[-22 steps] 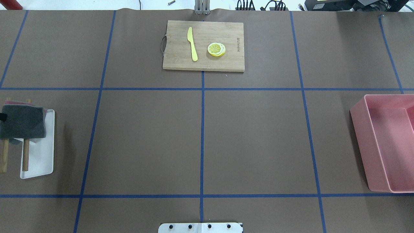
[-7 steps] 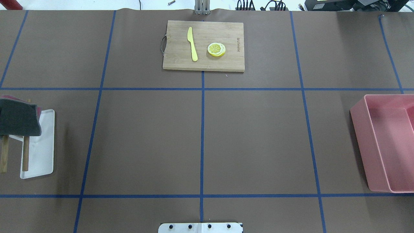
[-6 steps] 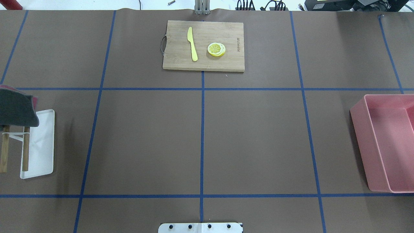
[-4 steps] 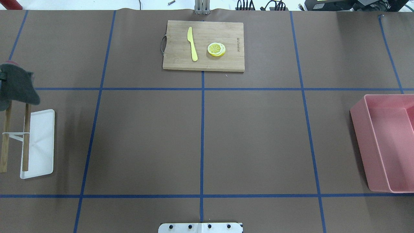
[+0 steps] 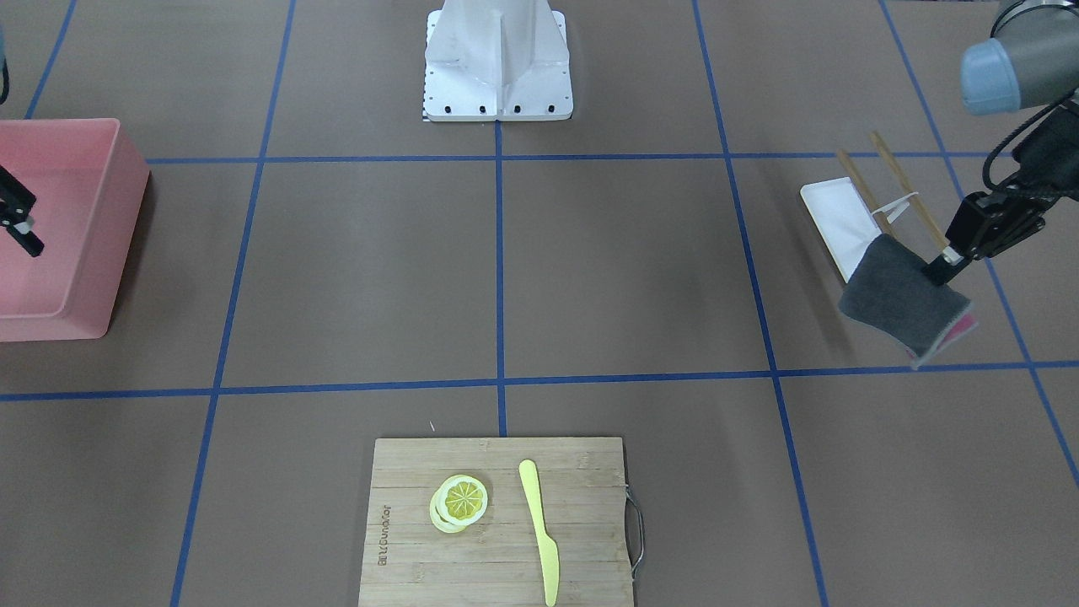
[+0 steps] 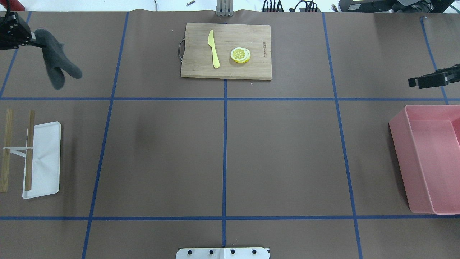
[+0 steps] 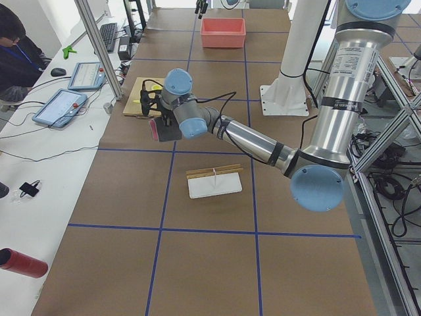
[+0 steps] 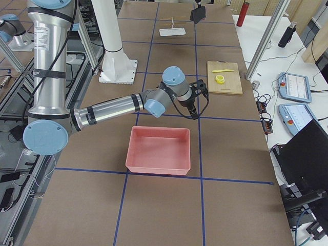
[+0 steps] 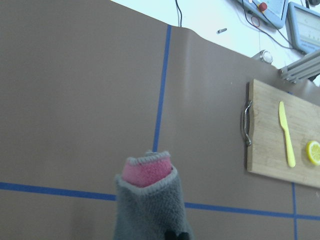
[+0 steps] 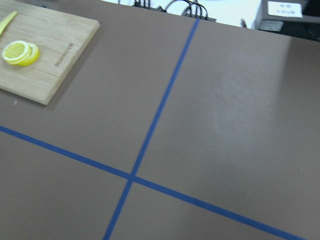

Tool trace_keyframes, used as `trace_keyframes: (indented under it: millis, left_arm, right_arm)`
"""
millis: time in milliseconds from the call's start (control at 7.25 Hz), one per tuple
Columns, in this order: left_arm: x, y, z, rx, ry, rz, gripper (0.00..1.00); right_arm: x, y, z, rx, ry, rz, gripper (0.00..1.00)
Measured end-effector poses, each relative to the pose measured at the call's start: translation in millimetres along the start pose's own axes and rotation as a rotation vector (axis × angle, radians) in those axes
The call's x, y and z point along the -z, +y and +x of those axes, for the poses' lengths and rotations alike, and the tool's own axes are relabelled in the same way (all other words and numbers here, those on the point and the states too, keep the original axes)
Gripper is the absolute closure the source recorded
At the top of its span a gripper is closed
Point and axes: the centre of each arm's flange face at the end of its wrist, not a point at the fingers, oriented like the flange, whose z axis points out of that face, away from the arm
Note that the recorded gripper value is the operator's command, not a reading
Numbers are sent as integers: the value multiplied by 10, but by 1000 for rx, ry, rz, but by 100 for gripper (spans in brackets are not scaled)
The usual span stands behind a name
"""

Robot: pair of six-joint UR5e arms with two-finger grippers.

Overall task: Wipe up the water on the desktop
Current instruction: 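Carry the cloth toward the table center while the right gripper reaches and grasps it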

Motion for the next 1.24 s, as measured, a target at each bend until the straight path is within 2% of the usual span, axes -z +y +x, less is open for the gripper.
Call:
trace_keyframes:
  millis: [276,552,966,1103,1241]
  left_arm:
    - [-381,250,662,79,47,5,100]
    - [-817,631,1180,115,73,3,100]
    - [-1301,1328,2147,168,103,-20,100]
    - [-1389,1545,2334,174,118,-30,100]
    - [-1431,1720,2445,176,130,-43,100]
  right_arm:
    - [-424,-200,-870,111,-22,87,1]
    - [-837,-274,-1967,182,-12,207,1]
    - [-1017,-160,-3352,243,-81,305,1]
    - [-1020,-81,-3717,252,-90,344,5]
    - [-1019,-15,-3931,255,-95,366,18]
